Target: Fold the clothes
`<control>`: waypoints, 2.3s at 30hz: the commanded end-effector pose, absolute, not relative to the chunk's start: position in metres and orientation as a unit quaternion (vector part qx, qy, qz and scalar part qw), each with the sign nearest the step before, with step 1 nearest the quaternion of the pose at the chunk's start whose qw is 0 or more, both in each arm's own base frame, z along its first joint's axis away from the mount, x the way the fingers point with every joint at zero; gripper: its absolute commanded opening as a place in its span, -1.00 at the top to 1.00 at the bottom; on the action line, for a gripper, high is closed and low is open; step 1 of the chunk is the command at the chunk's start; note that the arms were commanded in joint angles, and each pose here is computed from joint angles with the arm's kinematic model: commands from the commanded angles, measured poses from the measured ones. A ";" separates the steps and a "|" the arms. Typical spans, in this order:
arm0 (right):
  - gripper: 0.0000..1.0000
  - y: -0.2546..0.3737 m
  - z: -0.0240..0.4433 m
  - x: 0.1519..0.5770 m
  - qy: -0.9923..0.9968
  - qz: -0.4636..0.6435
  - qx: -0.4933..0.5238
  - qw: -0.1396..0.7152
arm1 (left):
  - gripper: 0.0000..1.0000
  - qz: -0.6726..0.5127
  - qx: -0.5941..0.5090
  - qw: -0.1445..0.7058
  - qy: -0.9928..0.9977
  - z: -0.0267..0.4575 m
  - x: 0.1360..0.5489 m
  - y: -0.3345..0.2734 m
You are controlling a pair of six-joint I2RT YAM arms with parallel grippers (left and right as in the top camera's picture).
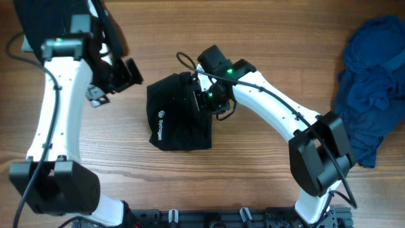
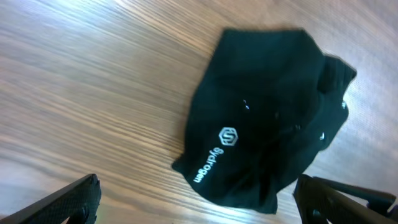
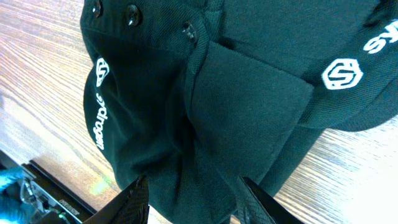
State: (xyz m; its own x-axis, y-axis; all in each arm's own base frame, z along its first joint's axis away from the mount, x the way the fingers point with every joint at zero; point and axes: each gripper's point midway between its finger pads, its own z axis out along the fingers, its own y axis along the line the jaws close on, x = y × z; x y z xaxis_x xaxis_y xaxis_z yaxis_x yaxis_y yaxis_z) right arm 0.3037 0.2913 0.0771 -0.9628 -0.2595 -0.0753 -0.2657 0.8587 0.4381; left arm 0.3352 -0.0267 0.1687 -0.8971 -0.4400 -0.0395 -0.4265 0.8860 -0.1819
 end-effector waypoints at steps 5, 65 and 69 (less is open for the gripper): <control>0.08 0.272 0.077 0.324 0.975 0.201 -0.085 0.036 | -0.99 -0.119 -0.148 -0.028 0.981 0.110 0.304 -0.088; 0.37 0.197 0.072 0.358 0.984 0.170 -0.020 0.039 | 0.58 0.079 -0.225 -0.090 0.967 0.020 0.238 -0.035; 0.25 0.198 0.072 0.355 0.984 0.174 -0.023 0.034 | 0.08 0.085 -0.225 -0.090 0.967 0.025 0.239 -0.033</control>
State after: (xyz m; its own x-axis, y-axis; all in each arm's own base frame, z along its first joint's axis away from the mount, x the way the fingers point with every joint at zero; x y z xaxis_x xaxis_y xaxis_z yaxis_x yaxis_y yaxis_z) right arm 0.3584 0.2011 0.0698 -0.9976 -0.0232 -0.0657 -0.0449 0.9354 0.3508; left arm 0.2387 -0.0420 0.0239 -0.8874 -0.4364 0.1483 -0.4142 0.8962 0.1588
